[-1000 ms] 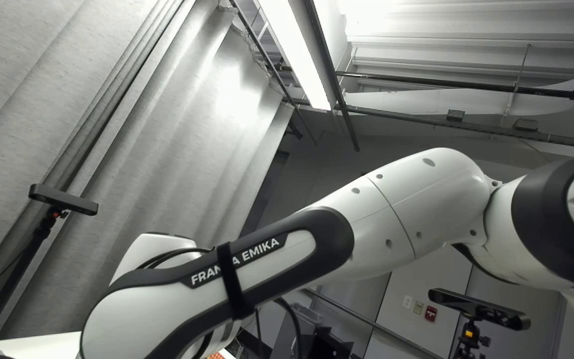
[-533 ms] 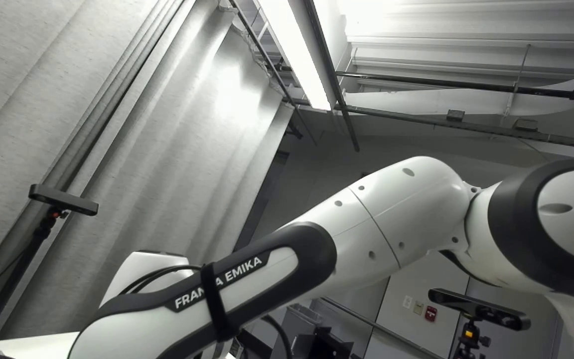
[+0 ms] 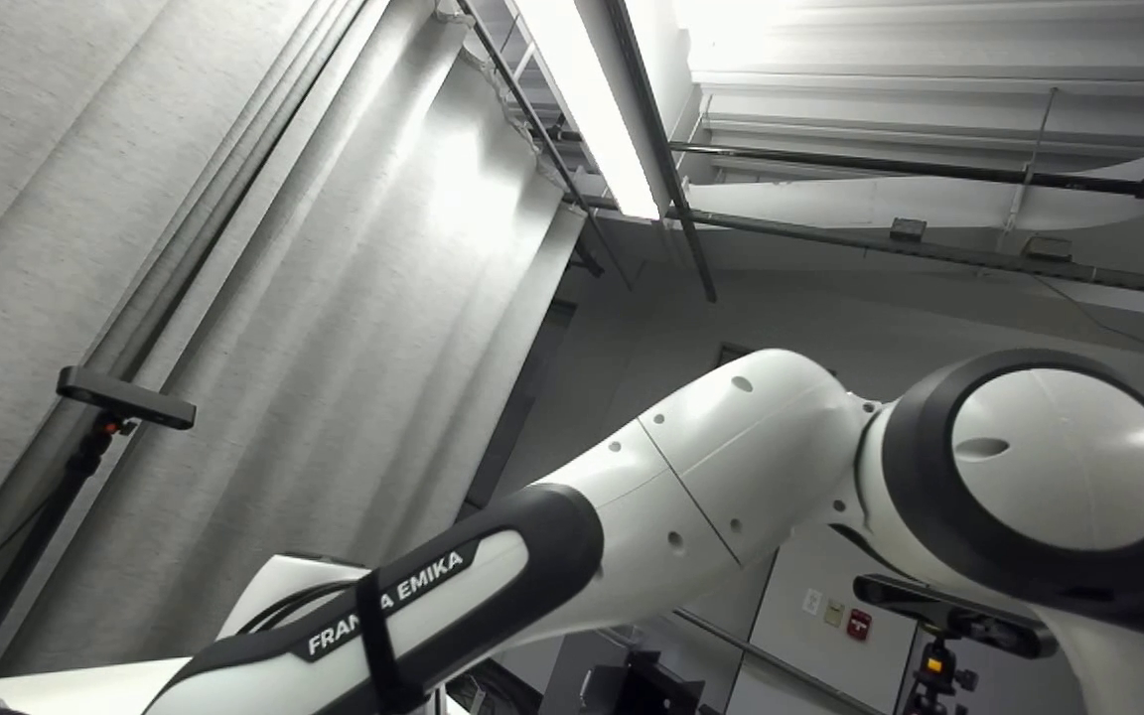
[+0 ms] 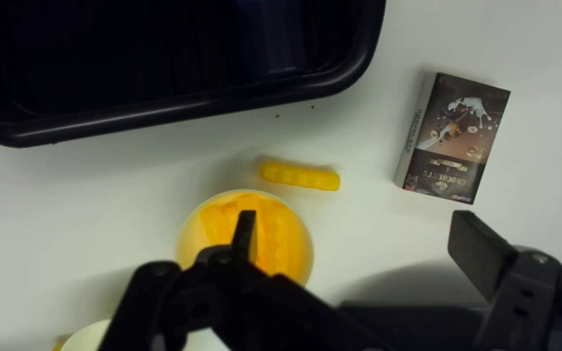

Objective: Pour the chips from the left bowl to the right bowl

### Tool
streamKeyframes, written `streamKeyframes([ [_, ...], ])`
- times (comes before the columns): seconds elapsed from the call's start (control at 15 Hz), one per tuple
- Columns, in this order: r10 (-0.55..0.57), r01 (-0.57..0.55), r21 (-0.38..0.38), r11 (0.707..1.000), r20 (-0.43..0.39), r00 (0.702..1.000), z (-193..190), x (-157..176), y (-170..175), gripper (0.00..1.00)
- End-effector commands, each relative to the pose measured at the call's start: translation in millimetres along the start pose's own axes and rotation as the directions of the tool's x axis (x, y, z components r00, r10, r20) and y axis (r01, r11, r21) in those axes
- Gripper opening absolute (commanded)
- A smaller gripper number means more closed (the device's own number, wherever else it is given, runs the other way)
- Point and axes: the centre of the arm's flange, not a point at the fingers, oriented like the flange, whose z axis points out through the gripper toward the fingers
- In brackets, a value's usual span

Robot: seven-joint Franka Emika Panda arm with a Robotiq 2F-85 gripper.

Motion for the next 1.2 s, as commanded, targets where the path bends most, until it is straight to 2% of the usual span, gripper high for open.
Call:
streamKeyframes([
  [0.0,-0.002,0.002,0.062,0.998,-0.008,1.0,12,21,6,1.0],
  [0.6,-0.001,0.0,0.127,0.992,0.01,1.0,33,45,2,1.0],
  [1.13,0.015,-0.022,0.146,0.989,0.047,0.999,56,47,0,1.0],
])
